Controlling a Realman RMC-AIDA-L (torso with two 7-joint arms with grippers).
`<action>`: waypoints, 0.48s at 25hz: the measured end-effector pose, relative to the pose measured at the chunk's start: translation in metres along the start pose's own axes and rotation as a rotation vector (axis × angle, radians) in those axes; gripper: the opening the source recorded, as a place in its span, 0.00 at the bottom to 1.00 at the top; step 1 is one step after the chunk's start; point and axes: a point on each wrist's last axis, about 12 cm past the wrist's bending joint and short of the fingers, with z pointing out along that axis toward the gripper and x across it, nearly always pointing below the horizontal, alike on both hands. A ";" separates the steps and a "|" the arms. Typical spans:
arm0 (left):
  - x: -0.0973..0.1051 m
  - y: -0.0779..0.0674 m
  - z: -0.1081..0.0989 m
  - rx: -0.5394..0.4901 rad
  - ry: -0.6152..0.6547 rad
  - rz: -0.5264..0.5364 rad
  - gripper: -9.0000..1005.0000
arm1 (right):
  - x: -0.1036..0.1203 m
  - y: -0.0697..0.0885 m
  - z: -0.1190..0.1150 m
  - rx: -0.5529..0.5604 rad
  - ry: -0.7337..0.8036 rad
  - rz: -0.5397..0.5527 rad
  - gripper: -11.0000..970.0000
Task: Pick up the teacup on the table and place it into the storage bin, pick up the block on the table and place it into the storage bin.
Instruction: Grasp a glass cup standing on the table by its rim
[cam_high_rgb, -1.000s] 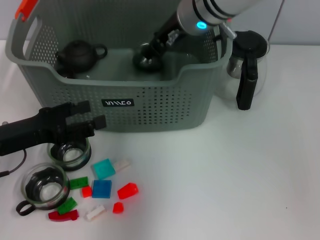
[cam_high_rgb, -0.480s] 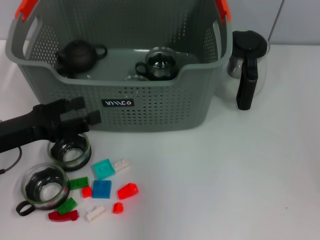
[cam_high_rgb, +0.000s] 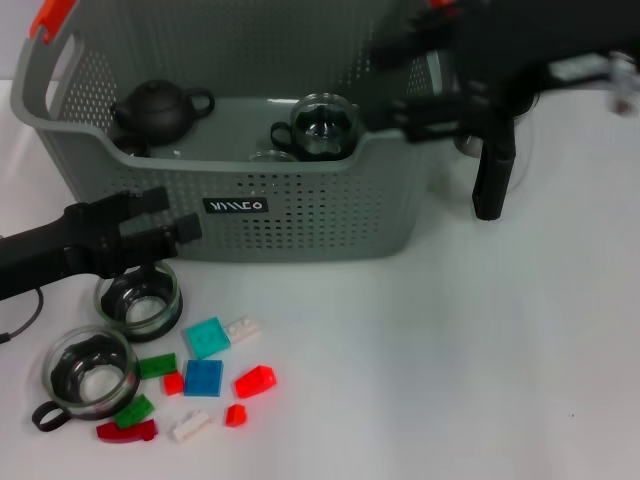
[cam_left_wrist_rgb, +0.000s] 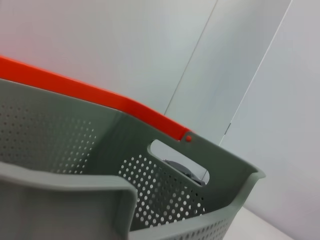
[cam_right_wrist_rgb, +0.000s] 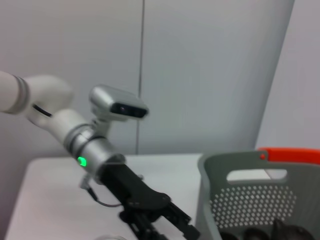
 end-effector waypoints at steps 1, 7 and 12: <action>0.000 0.000 0.000 0.001 -0.002 0.000 0.85 | 0.009 0.003 -0.008 -0.007 -0.018 0.000 0.60; -0.003 -0.001 0.000 0.019 -0.005 -0.007 0.85 | 0.068 0.010 -0.017 -0.039 0.020 0.087 0.59; -0.004 -0.003 -0.005 0.035 -0.009 -0.008 0.85 | 0.126 0.010 0.007 -0.089 0.037 0.189 0.59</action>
